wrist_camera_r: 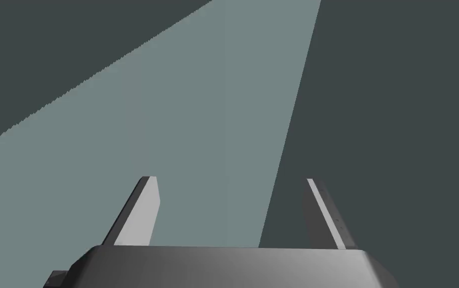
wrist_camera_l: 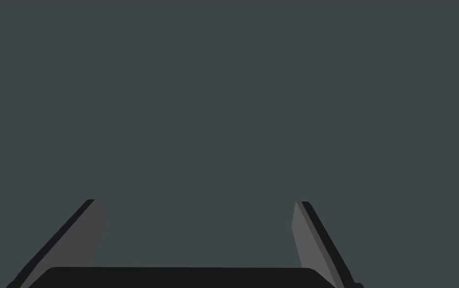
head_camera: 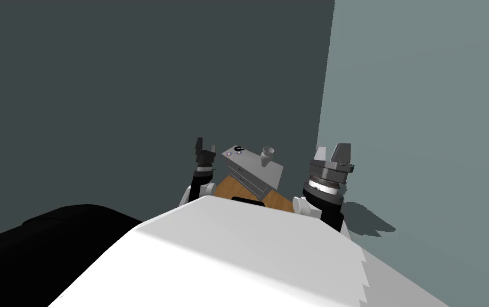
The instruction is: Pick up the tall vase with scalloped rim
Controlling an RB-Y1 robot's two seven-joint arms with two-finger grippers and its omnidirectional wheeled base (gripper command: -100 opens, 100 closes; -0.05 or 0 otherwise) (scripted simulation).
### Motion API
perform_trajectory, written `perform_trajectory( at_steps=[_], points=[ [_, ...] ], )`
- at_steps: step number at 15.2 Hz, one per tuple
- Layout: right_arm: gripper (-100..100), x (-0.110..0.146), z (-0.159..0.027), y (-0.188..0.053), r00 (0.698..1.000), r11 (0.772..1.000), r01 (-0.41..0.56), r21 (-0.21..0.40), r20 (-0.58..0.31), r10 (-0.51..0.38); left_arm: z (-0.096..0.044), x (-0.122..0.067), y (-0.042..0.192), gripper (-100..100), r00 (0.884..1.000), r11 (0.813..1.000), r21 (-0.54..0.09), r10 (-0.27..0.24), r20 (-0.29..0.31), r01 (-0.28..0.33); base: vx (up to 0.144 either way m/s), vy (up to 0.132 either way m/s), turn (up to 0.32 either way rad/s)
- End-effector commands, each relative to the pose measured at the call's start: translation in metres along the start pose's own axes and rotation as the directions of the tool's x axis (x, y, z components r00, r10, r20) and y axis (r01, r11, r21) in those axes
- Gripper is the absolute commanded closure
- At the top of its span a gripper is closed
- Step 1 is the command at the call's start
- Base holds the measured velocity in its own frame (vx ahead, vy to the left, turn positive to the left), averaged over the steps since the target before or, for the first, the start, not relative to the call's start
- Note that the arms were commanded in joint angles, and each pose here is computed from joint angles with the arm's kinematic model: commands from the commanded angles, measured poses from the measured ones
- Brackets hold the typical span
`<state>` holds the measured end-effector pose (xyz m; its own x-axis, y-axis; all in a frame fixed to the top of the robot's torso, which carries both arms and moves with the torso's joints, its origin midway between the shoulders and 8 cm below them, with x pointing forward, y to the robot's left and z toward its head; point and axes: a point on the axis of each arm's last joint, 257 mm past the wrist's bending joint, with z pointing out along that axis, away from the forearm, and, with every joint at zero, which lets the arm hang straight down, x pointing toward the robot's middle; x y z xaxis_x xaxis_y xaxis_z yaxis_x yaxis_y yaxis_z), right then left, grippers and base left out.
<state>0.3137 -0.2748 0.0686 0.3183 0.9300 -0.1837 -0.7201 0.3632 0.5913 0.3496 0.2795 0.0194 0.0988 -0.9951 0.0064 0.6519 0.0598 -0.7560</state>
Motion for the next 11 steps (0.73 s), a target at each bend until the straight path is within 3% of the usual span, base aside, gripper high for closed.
perform_trajectory(
  at_steps=[1,8,11],
  points=[
    [-100,0.007,-0.002,-0.004,0.999,1.0,0.013,0.001,-0.048,-0.013,0.0,0.0,0.0,0,1.0,1.0,0.0,0.0,0.0,0.0,0.001,0.006,0.006],
    [-100,0.023,-0.01,-0.021,0.983,0.998,0.058,0.017,-0.176,-0.054,0.0,0.0,0.0,0,1.0,1.0,0.0,0.0,0.0,0.0,0.005,0.016,0.01],
    [-100,0.03,-0.02,-0.041,0.963,0.994,0.098,0.041,-0.256,-0.084,0.0,0.0,0.0,0,1.0,1.0,0.0,0.0,0.0,0.0,0.011,0.03,0.018]
  ],
)
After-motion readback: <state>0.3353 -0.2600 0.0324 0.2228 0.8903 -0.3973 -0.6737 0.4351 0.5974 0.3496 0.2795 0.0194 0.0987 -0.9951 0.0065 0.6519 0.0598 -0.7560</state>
